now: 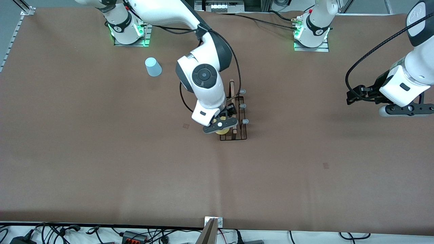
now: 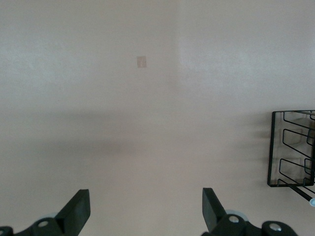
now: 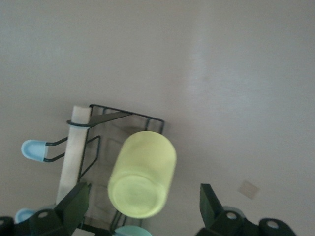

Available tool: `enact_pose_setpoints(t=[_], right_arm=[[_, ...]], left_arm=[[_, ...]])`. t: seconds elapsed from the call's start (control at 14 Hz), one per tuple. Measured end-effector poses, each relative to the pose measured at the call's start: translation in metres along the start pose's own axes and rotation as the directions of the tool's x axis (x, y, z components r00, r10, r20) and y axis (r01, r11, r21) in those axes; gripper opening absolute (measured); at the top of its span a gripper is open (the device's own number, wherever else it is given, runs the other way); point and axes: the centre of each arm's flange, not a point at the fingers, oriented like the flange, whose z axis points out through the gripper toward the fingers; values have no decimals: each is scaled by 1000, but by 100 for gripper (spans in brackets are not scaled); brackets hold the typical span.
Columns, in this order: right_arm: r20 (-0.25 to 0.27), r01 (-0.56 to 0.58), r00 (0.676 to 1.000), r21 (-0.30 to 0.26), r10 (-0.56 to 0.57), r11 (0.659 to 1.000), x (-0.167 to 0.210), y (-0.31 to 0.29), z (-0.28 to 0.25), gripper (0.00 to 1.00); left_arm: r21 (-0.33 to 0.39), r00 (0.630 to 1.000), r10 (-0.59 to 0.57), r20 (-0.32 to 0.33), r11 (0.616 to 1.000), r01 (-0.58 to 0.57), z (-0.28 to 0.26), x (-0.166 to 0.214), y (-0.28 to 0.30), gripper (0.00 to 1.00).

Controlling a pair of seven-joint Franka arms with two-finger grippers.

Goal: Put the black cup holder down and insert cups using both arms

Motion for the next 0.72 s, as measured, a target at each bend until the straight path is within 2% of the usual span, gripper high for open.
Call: enact_pose_setpoints(t=[0.21, 0.43, 0.72], right_arm=[[2, -73, 997, -56, 73, 996, 11, 53, -59, 100], [36, -114, 992, -119, 120, 986, 20, 131, -105, 100], [67, -173, 981, -123, 182, 977, 30, 223, -129, 100]], left_arm=[[0, 1000, -1, 1, 1000, 1, 0, 0, 0, 100], [0, 1000, -3, 1, 1000, 3, 0, 0, -2, 100], [1, 1000, -9, 2, 1000, 9, 0, 0, -5, 100]])
